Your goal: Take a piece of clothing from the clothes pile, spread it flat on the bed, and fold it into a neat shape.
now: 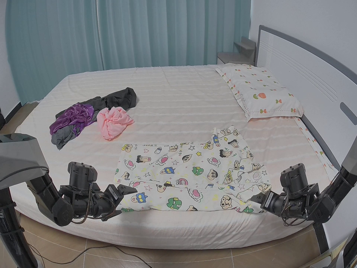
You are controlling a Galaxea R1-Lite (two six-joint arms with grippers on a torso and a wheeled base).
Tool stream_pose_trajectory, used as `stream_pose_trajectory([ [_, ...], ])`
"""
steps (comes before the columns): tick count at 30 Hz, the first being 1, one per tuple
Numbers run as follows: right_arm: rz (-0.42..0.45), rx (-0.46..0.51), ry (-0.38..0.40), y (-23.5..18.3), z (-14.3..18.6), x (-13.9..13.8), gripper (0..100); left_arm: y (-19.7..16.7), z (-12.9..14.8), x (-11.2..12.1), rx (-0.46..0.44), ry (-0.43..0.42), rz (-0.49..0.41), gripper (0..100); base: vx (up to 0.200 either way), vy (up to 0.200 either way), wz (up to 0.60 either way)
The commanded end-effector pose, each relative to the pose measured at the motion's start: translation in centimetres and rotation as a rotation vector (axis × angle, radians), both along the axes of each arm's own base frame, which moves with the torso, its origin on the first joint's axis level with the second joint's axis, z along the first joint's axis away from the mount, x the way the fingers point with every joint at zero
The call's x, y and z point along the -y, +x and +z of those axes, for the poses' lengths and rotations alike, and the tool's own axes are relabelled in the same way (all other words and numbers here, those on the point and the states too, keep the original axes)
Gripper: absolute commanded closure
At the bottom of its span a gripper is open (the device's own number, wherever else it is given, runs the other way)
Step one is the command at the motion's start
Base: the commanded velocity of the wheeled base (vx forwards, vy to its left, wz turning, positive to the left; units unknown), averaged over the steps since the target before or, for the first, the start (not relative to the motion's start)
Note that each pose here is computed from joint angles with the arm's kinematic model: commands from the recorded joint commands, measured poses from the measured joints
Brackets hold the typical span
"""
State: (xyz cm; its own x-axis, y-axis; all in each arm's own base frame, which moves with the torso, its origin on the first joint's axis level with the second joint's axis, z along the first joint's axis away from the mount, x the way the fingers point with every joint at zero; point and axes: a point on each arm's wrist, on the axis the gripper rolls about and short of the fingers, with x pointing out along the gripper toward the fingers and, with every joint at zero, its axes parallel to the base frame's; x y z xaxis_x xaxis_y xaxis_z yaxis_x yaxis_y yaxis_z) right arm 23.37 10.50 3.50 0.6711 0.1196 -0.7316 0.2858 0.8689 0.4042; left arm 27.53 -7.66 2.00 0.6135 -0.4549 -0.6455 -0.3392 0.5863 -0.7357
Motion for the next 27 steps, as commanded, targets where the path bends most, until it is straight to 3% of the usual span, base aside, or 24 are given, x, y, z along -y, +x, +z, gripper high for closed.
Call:
stream_pose_trajectory([
  [1, 0.054, 0.062, 0.039, -0.1, 0.3, -1.5, 0, 0.0, -0.1, 0.0, -0.002, 0.0, 0.0, 0, 0.0, 0.0, 0.0],
  [8, 0.015, 0.105, 0.122, 2.1, -1.9, -2.5, 0, -0.1, -0.1, 0.0, -0.002, 0.0, 0.0, 0, 0.0, 0.0, 0.0],
  [14, -0.024, 0.087, 0.119, 3.3, -4.0, -2.1, 0, -0.1, -0.1, 0.0, -0.002, 0.0, 0.0, 0, 0.0, 0.0, 0.0],
  [27, -0.033, 0.128, 0.141, 4.7, -4.6, -2.4, 0, -0.1, -0.1, 0.0, -0.004, 0.0, 0.0, 0, 0.0, 0.0, 0.0],
])
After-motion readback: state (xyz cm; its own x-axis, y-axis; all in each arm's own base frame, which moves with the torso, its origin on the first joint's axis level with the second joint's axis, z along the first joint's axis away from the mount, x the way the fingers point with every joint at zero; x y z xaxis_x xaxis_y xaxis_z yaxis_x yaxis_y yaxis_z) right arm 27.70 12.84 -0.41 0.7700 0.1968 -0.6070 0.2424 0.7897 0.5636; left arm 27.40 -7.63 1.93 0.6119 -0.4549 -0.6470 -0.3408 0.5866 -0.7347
